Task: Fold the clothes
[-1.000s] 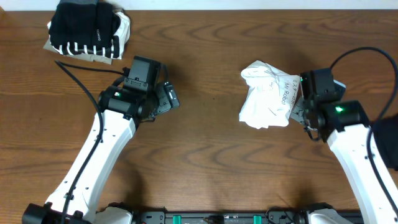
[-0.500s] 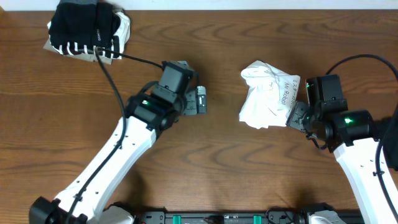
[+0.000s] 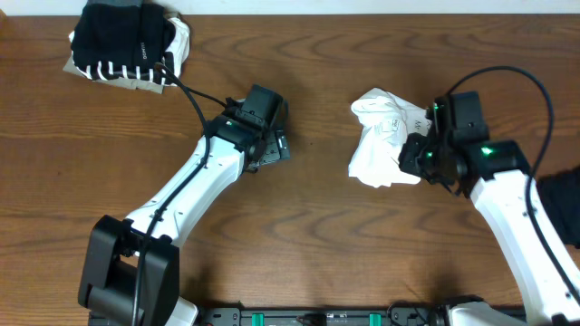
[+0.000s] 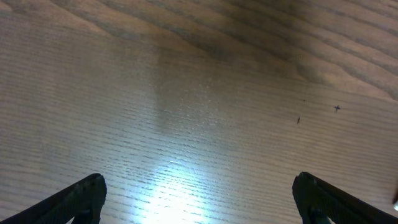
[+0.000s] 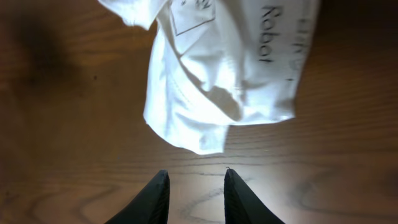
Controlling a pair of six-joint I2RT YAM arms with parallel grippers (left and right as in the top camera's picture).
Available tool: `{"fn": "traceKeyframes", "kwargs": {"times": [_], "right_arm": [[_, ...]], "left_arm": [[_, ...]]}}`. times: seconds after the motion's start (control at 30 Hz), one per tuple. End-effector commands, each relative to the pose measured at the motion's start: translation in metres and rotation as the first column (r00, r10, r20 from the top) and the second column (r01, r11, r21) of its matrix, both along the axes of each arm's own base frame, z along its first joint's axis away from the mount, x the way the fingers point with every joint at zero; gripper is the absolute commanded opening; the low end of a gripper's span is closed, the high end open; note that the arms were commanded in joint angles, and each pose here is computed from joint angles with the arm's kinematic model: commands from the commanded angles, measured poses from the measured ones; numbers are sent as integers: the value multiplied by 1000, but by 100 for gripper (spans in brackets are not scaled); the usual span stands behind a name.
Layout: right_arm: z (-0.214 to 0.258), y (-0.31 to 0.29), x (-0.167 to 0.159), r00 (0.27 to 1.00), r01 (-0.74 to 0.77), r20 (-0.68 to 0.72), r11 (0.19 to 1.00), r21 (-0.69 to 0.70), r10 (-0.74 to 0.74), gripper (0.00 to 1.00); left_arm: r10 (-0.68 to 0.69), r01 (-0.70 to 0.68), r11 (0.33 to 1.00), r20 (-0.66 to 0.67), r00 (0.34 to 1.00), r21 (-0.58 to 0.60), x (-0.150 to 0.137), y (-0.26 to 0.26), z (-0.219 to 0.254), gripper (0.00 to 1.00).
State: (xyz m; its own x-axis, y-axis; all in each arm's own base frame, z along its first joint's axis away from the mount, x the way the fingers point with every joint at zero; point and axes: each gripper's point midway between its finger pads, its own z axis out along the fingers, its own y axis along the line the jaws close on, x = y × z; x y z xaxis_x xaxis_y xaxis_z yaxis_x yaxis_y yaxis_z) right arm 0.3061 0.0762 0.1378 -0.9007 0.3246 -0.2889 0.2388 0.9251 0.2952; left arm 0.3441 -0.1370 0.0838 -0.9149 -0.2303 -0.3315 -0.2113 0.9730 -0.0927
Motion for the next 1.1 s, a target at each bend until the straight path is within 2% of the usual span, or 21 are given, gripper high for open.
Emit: {"fn": "traceKeyframes", "kwargs": {"times": [0.0,0.17,0.5,0.6,0.9,1.07], "right_arm": [[-21,9,1,996,-49,-72,998,33,51,25],[-49,15,2,986,-63,-155,998,24,66,27],[-87,24,23,979,-121,-164,993,7,121,28],[-101,11,21,975,-103,-203,993,-63,89,23],[-104,-44,17,975,-64,-222,933,-354,-17,22],[-101,-56,15,973,-59,-225,908,-414,-40,21]], "left_arm": [[27,-27,1000,-5,1000,7,-1,4,-2,98],[27,-27,1000,-21,999,15,-5,5,-4,97],[27,-26,999,-28,999,19,-7,6,-4,98],[27,-26,999,-37,999,23,-9,7,-5,97],[27,-26,999,-44,999,27,-11,8,-6,98],[27,-26,999,-44,999,27,-10,8,-6,98]]}}
